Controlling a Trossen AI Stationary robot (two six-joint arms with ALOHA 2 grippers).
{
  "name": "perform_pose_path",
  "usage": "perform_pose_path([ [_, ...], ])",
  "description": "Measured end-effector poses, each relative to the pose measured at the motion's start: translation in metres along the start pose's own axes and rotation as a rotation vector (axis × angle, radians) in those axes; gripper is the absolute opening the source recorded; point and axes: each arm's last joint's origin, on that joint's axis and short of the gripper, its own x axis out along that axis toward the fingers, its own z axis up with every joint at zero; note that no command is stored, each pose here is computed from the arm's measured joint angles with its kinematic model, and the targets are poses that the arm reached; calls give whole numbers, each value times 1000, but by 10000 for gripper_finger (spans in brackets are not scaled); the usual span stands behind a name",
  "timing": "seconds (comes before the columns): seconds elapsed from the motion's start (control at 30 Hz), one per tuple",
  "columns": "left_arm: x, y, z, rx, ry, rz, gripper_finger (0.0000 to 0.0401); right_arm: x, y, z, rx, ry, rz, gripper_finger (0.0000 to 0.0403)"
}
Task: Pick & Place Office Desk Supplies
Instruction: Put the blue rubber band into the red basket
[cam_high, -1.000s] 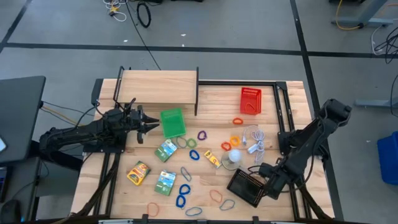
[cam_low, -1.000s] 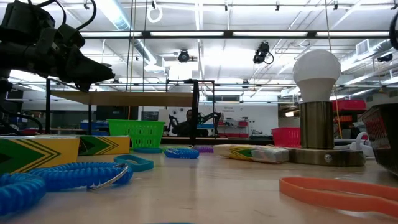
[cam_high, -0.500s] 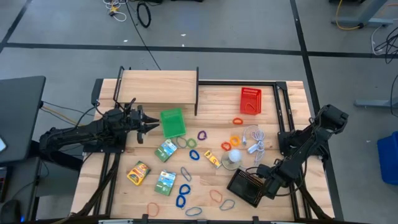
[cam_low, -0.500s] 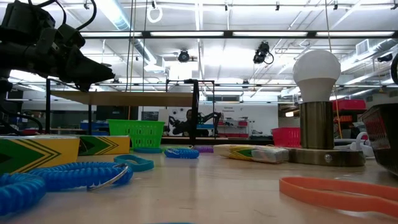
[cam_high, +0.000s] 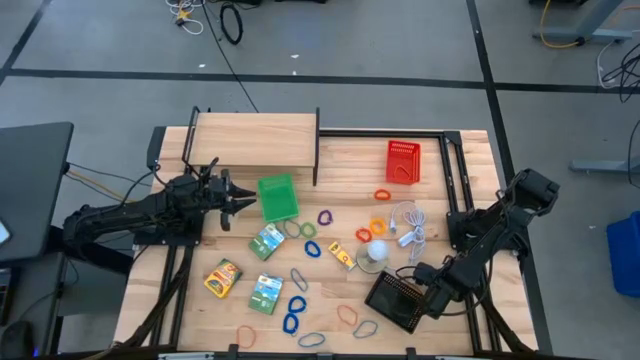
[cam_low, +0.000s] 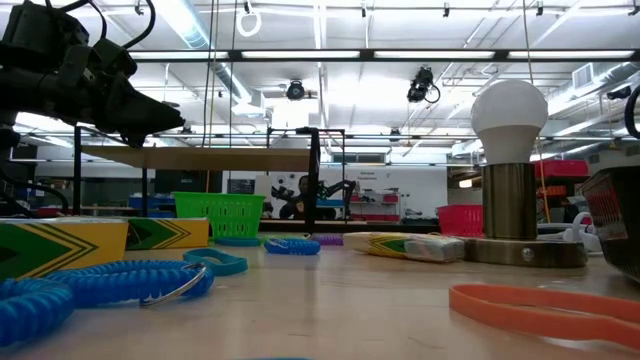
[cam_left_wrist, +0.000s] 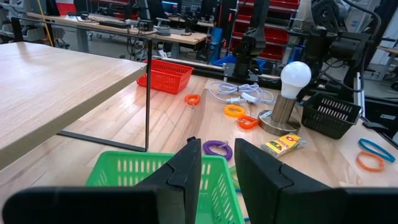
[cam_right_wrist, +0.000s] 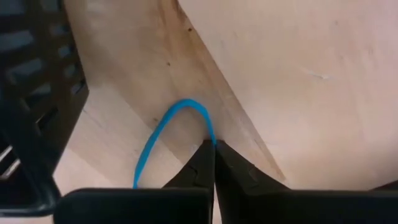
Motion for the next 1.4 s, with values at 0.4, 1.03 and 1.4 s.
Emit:
perform_pose_path([
  [0.4, 0, 0, 0, 0, 1, 0, 104, -56, 9, 10, 65, -206, -200, 1],
  [1.03, 0, 0, 0, 0, 2, 0, 104, -105, -18, 44, 161, -851, -528, 0],
  [1.4, 0, 0, 0, 1, 2, 0, 104, -116, -42, 96, 152, -1034, -720, 0],
])
